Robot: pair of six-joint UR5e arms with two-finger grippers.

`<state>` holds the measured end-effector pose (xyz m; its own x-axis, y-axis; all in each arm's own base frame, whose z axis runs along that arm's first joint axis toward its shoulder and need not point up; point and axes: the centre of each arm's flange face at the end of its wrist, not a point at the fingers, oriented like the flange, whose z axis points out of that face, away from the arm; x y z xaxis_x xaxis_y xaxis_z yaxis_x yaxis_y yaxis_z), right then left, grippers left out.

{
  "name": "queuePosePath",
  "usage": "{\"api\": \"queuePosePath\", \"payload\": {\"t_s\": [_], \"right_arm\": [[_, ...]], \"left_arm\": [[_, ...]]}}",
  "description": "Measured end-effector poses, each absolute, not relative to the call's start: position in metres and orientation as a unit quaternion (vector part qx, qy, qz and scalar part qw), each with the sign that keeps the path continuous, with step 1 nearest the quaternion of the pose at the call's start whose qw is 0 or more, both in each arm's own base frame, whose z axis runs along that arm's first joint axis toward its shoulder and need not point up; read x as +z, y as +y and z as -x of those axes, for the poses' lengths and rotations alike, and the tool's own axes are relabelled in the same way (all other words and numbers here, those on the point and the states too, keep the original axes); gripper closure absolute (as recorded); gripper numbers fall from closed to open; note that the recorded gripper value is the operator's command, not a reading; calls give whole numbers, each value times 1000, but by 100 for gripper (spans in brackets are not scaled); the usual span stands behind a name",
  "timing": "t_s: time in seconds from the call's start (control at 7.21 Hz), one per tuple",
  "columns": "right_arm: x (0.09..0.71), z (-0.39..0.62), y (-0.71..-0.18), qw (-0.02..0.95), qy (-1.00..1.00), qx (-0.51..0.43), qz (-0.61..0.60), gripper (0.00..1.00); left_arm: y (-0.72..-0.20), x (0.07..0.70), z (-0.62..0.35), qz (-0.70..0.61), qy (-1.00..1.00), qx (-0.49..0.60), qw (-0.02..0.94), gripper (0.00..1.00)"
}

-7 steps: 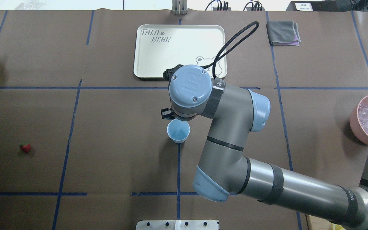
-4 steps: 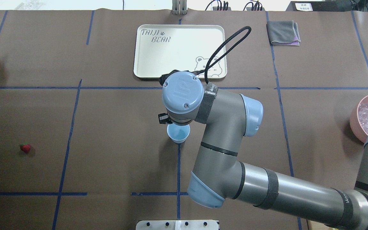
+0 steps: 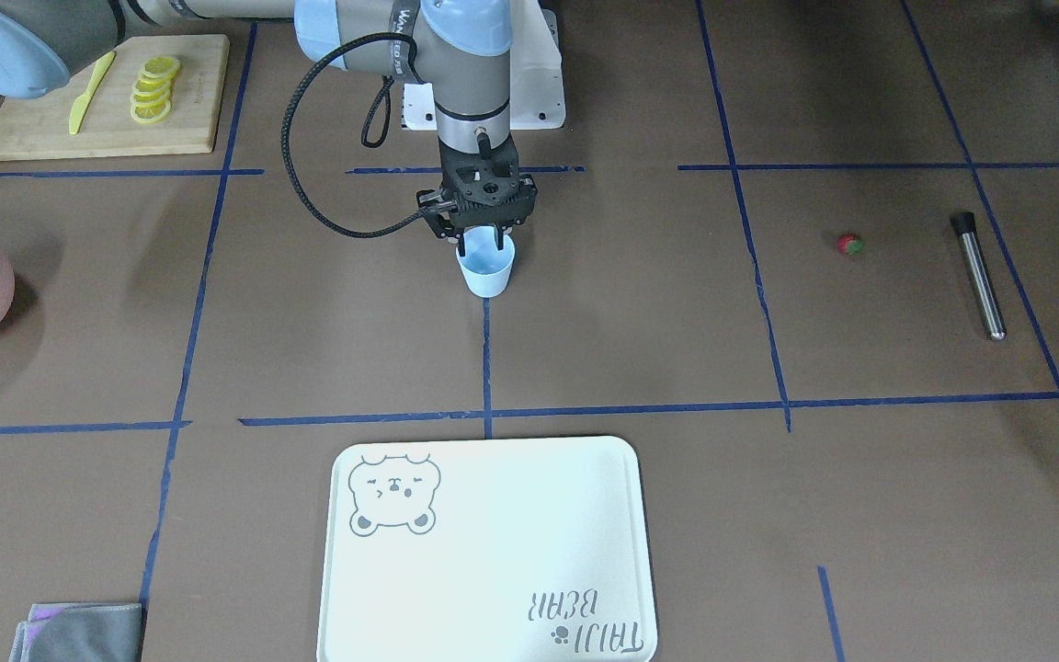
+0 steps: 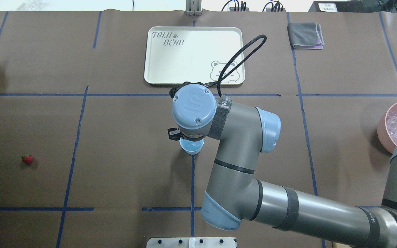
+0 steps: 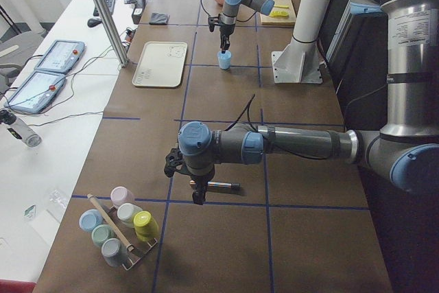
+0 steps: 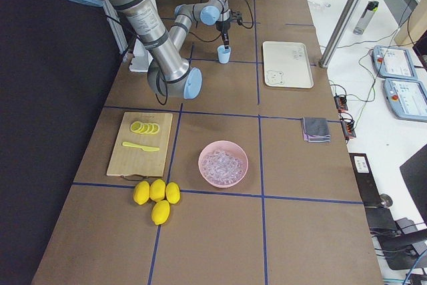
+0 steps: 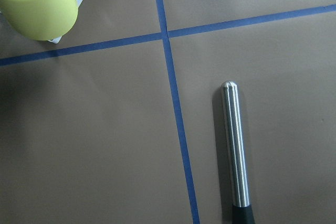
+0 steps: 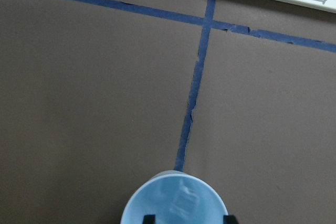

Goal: Mash ice and strawberries in cup
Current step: 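Lower the right gripper into the blue cup and release the ice cube, then move the empty right gripper back to the pink bowl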

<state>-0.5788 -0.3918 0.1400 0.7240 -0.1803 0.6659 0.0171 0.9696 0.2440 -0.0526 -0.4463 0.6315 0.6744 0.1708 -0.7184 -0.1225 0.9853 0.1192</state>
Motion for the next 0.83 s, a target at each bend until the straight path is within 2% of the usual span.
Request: {"api": "queuePosePath", "payload": {"t_s": [0.55,0.83], "right_arm": [[138,567,-396,920,-376,-35,-106,1],[159,516,-418,918,-380,-19,-109,1]], "left_arm": [[-446,632,52,-30,395,81,914,0],[-444,634,52,-28,396,80,914,0]]}}
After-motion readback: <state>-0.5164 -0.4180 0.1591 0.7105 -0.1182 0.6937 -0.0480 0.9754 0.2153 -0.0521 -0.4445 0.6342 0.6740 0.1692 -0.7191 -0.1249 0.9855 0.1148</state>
